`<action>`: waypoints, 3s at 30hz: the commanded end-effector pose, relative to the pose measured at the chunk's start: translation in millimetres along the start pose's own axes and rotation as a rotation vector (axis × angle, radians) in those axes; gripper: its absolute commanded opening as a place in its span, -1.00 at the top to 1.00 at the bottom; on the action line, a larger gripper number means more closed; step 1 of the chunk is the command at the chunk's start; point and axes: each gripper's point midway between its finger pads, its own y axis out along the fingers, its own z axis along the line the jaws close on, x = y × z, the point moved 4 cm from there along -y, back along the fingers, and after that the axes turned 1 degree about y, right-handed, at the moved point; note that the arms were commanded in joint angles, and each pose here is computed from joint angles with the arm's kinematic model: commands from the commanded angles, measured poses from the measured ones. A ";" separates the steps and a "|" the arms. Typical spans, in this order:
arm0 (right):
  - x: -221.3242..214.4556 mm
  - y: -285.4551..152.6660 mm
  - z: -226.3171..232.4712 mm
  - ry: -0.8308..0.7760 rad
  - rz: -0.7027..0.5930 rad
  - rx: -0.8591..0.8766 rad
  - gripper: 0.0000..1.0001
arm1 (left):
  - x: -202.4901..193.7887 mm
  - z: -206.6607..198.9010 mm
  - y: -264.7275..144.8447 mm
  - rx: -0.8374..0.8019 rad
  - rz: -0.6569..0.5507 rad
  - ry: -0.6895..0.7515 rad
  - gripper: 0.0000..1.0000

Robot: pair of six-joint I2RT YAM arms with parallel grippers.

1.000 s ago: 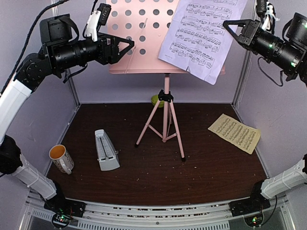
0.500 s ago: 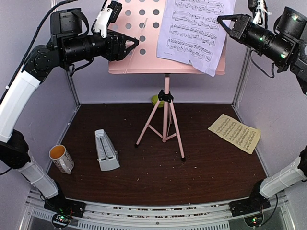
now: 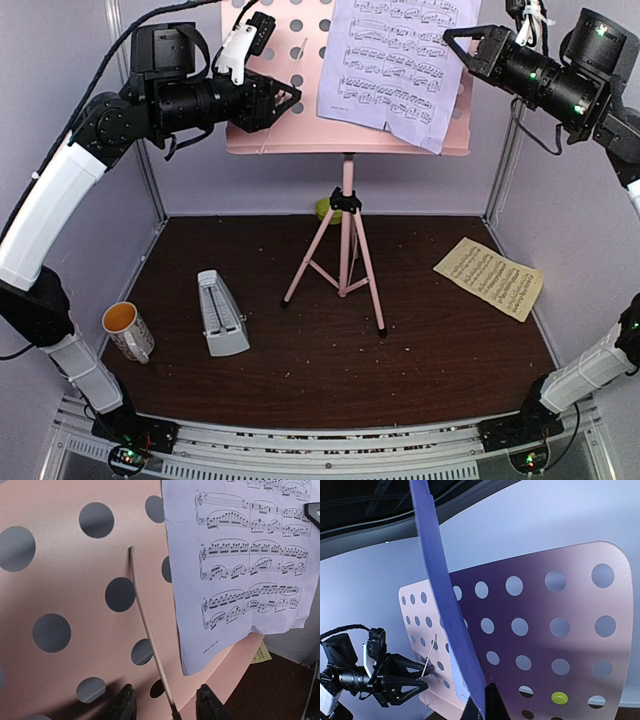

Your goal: Set up the instrument practice props

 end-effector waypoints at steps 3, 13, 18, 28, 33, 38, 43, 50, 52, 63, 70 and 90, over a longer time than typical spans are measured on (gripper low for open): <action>13.2 -1.0 2.6 -0.005 -0.041 0.021 1.00 | 20.7 -0.1 -7.8 0.002 -0.083 -0.013 0.38; 11.0 0.8 0.7 -0.007 -0.035 0.010 1.00 | 26.7 0.0 -12.6 0.004 -0.136 -0.014 0.97; 8.7 3.7 0.5 -0.001 -0.030 0.009 1.00 | 27.4 1.0 -15.9 0.010 -0.150 -0.016 1.00; 5.5 10.0 4.1 0.019 -0.026 0.035 1.00 | 32.7 -3.7 -23.0 -0.010 -0.272 0.032 1.00; 3.5 16.9 9.4 0.021 -0.020 0.067 1.00 | 34.2 -8.3 -20.8 -0.037 -0.287 0.067 1.00; 3.5 26.1 16.4 0.023 -0.024 0.108 1.00 | 34.0 -11.4 -18.5 -0.057 -0.290 0.079 1.00; 4.4 34.7 23.4 0.015 -0.030 0.148 1.00 | 33.4 -17.0 -18.1 -0.095 -0.298 0.100 1.00; -6.5 51.3 29.0 -0.010 -0.018 0.182 1.00 | 32.1 -21.3 -20.1 -0.113 -0.306 0.181 1.00; -8.5 55.8 30.7 -0.010 -0.019 0.189 1.00 | 32.9 -21.2 -21.6 -0.110 -0.314 0.195 1.00; -21.2 80.7 48.6 -0.062 -0.026 0.245 1.00 | 31.0 -22.2 -24.2 -0.113 -0.330 0.205 1.00; -25.6 92.5 54.9 -0.097 -0.054 0.278 1.00 | 30.8 -23.9 -25.3 -0.126 -0.333 0.202 1.00; -49.9 113.0 63.8 -0.138 -0.024 0.315 0.97 | 26.3 -26.5 -20.5 -0.133 -0.346 0.212 1.00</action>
